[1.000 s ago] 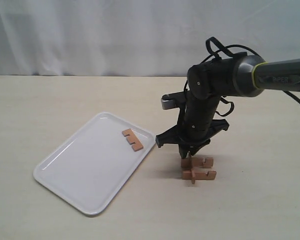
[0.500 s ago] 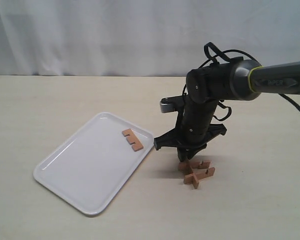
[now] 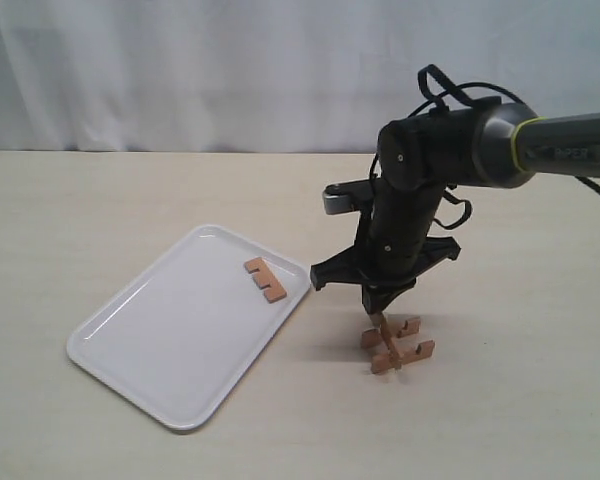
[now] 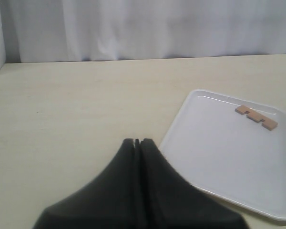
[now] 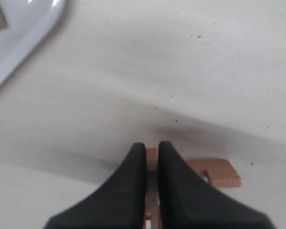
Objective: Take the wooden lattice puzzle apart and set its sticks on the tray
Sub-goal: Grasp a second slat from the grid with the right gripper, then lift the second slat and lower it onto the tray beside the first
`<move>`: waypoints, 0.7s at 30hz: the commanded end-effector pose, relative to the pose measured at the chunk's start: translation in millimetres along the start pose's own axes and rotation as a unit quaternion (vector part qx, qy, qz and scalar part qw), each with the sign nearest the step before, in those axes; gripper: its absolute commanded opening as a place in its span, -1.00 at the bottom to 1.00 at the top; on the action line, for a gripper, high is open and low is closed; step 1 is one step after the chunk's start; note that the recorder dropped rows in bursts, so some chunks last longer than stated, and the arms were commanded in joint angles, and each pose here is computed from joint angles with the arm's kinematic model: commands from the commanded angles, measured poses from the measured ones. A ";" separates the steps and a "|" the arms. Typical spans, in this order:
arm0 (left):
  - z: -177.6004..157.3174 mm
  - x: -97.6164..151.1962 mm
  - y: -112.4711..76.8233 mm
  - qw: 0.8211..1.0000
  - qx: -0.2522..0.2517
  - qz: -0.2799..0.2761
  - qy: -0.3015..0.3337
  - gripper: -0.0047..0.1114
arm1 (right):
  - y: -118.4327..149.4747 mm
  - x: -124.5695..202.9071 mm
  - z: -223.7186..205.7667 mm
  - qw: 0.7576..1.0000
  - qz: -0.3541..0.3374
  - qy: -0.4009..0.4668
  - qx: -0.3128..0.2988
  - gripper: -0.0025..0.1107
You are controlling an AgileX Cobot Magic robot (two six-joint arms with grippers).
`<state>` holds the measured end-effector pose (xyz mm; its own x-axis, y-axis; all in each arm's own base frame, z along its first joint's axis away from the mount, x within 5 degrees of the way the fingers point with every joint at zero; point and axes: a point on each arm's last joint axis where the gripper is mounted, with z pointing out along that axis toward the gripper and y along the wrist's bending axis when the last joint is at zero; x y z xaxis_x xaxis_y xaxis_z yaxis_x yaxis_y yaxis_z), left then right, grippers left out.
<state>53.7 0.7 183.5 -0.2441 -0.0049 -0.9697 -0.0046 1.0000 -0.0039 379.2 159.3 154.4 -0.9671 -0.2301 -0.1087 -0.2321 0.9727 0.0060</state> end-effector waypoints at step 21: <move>0.1 -0.5 -0.5 1.000 0.004 0.000 -0.005 -0.92 | 54.0 -17.5 -69.8 0.981 -0.091 -0.155 -0.067 -0.88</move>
<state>53.7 0.7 183.5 -0.2441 -0.0049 -0.9697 -0.0046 1.0000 -0.0039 374.9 199.1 214.4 -0.8713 -0.3368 -0.3568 -0.3913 0.9157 0.0912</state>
